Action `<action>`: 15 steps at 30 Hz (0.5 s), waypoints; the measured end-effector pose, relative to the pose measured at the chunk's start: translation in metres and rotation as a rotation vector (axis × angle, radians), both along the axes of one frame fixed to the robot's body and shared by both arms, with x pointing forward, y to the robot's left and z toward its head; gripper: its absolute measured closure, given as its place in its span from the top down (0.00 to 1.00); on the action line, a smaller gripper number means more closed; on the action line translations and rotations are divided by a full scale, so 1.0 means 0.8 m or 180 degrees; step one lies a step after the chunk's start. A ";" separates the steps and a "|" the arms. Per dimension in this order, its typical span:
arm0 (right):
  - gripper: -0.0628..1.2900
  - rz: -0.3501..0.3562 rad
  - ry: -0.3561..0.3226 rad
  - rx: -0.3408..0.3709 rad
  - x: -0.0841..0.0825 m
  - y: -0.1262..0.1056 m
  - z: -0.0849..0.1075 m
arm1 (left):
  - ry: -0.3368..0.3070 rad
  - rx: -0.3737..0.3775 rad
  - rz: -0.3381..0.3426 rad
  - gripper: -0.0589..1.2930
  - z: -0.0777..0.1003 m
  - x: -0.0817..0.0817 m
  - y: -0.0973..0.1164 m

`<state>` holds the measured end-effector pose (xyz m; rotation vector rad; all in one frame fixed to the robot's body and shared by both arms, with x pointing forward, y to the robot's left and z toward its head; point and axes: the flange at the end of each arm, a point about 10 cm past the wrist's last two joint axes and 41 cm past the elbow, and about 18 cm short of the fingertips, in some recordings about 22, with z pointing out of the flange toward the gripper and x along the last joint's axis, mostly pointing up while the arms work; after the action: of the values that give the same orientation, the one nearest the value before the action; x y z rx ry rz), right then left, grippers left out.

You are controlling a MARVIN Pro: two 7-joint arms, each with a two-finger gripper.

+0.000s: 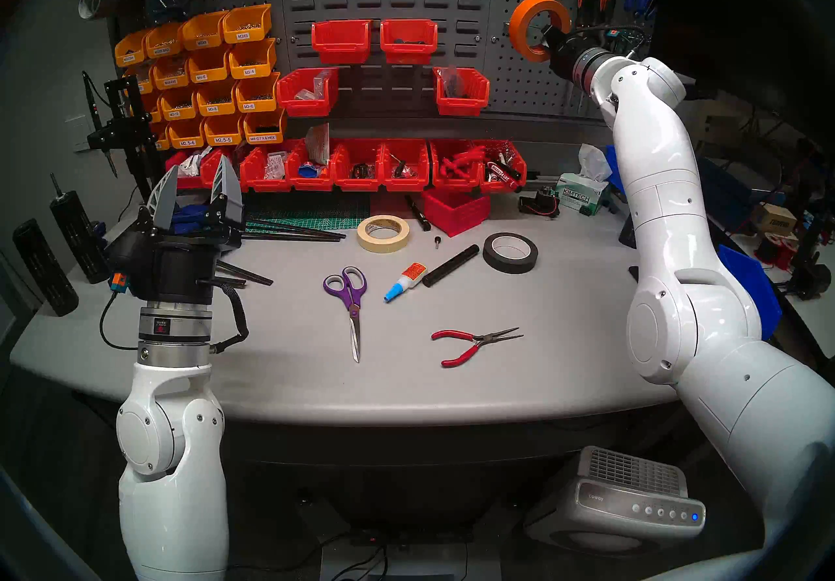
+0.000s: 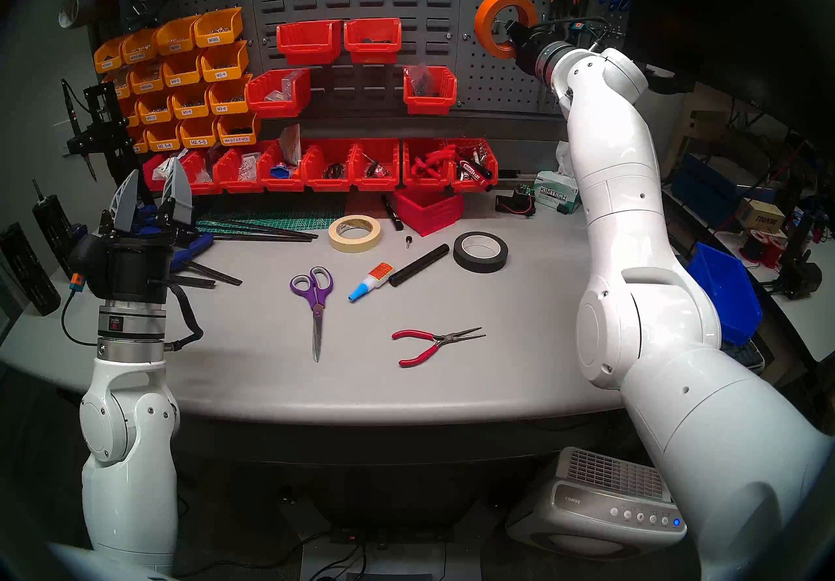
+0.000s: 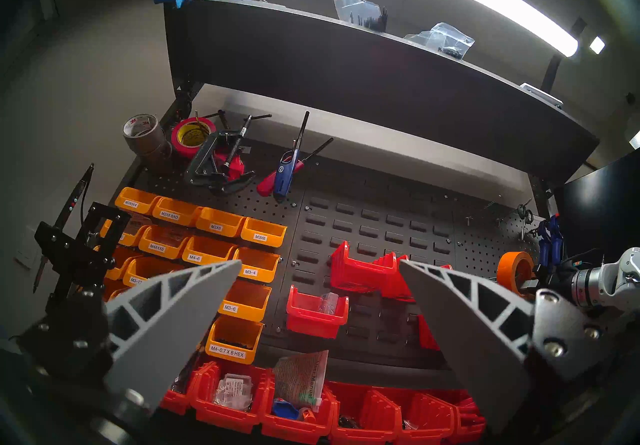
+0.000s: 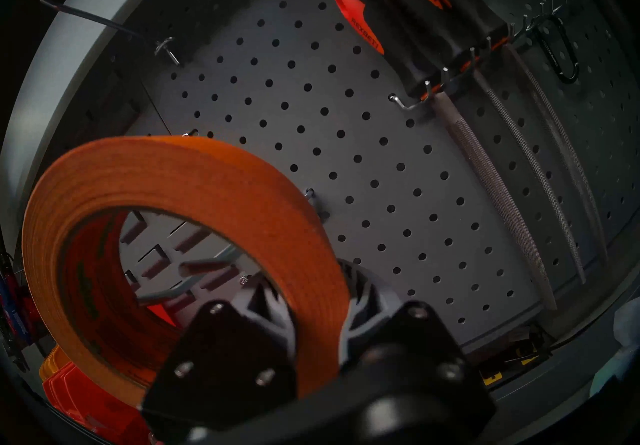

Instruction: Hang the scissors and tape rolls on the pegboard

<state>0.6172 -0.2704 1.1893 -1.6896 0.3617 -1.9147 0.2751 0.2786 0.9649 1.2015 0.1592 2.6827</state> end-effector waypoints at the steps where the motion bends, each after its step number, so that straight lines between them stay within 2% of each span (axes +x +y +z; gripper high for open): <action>1: 0.12 -0.0006 0.0007 -0.0004 0.001 0.000 0.000 | 0.0000 0.0000 0.0000 0.96 0.000 0.000 0.000; 15: 0.12 -0.0110 0.0058 -0.0018 0.012 -0.005 0.000 | -0.0003 -0.0004 0.0000 0.96 0.000 0.000 0.000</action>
<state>0.6266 -0.2742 1.1894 -1.7160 0.3951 -1.9278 0.2750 0.2788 0.9650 1.1998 0.1609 2.6828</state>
